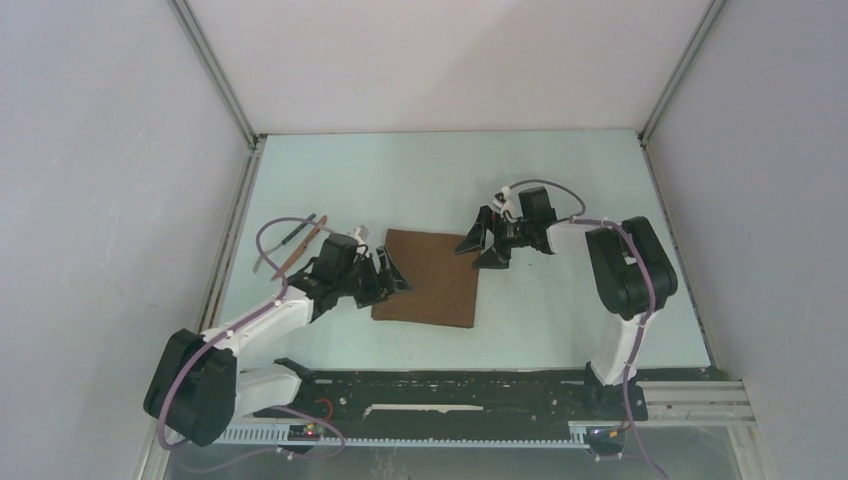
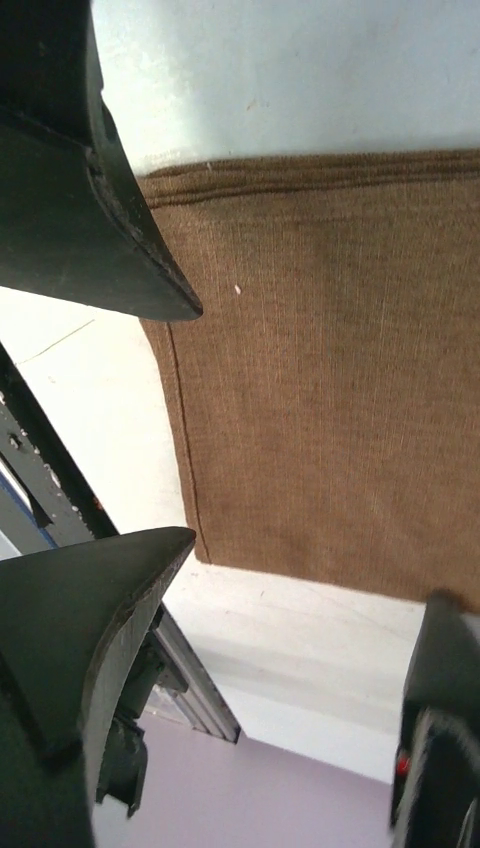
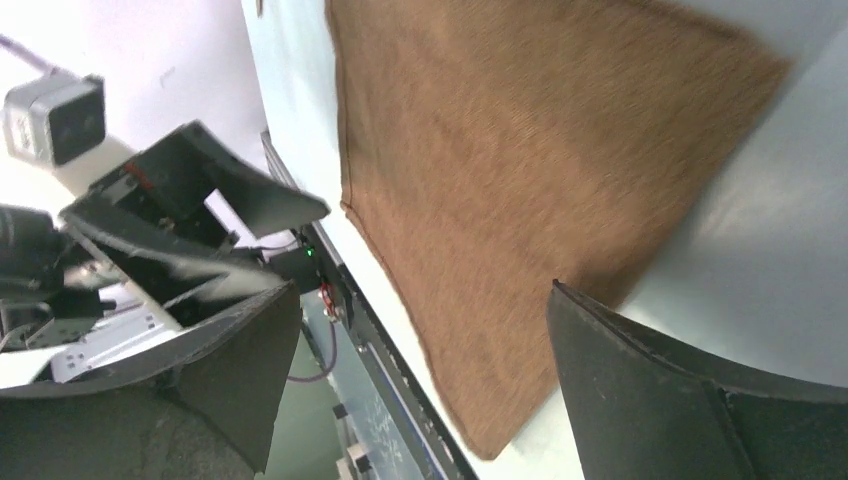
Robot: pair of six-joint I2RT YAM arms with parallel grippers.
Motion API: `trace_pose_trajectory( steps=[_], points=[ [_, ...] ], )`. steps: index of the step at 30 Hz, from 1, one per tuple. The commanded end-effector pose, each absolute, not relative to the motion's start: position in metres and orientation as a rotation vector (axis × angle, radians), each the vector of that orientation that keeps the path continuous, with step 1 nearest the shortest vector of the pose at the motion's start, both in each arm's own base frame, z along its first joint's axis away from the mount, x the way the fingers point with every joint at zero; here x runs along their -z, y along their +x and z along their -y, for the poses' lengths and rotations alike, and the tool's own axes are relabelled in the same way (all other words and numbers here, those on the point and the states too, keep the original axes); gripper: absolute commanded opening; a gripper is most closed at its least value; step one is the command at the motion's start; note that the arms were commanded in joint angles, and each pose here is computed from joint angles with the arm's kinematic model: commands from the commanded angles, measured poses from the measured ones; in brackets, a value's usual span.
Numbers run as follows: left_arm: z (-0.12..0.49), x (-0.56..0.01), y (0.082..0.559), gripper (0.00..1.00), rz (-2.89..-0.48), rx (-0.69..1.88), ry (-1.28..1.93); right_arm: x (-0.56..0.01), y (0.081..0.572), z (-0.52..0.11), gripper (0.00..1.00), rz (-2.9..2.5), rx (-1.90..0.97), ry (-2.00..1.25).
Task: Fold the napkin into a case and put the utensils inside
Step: Smooth out the square-folded napkin at the center of the board.
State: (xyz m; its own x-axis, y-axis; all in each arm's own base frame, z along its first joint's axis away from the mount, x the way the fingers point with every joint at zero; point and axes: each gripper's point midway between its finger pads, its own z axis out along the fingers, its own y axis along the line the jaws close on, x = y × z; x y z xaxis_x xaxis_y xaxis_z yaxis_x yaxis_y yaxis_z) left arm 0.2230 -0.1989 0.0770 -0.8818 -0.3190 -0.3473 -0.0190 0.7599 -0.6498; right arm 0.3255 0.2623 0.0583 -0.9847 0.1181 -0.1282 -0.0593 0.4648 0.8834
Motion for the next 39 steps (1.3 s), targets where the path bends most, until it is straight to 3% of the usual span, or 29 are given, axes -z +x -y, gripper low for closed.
trace_pose_trajectory(
  steps=[1, 9, 15, 20, 27, 32, 39],
  points=[
    [0.196, -0.068, 0.231, 0.82, -2.529, 0.855, -0.25, -0.098, 0.298, -0.271, 1.0, -2.541, -1.42, -0.126],
    [0.18, -0.039, 0.235, 0.81, -2.572, 0.759, -0.345, -0.101, 0.216, -0.303, 1.0, -2.536, -1.62, -0.203],
    [0.158, -0.011, 0.224, 0.81, -2.628, 0.662, -0.43, -0.048, 0.175, -0.296, 1.0, -2.665, -1.628, -0.154],
    [0.148, -0.006, 0.217, 0.81, -2.642, 0.604, -0.435, -0.026, 0.16, -0.271, 1.0, -2.776, -1.412, -0.149],
    [0.146, -0.035, 0.224, 0.81, -2.587, 0.601, -0.42, -0.053, 0.146, -0.242, 1.0, -2.787, -1.205, -0.211],
    [0.148, -0.078, 0.234, 0.81, -2.497, 0.637, -0.396, -0.044, 0.156, -0.221, 0.99, -2.861, -0.997, 0.076],
    [0.146, -0.123, 0.238, 0.82, -2.397, 0.664, -0.353, -0.044, 0.167, -0.261, 0.72, -2.783, -1.183, 0.257]
  ],
)
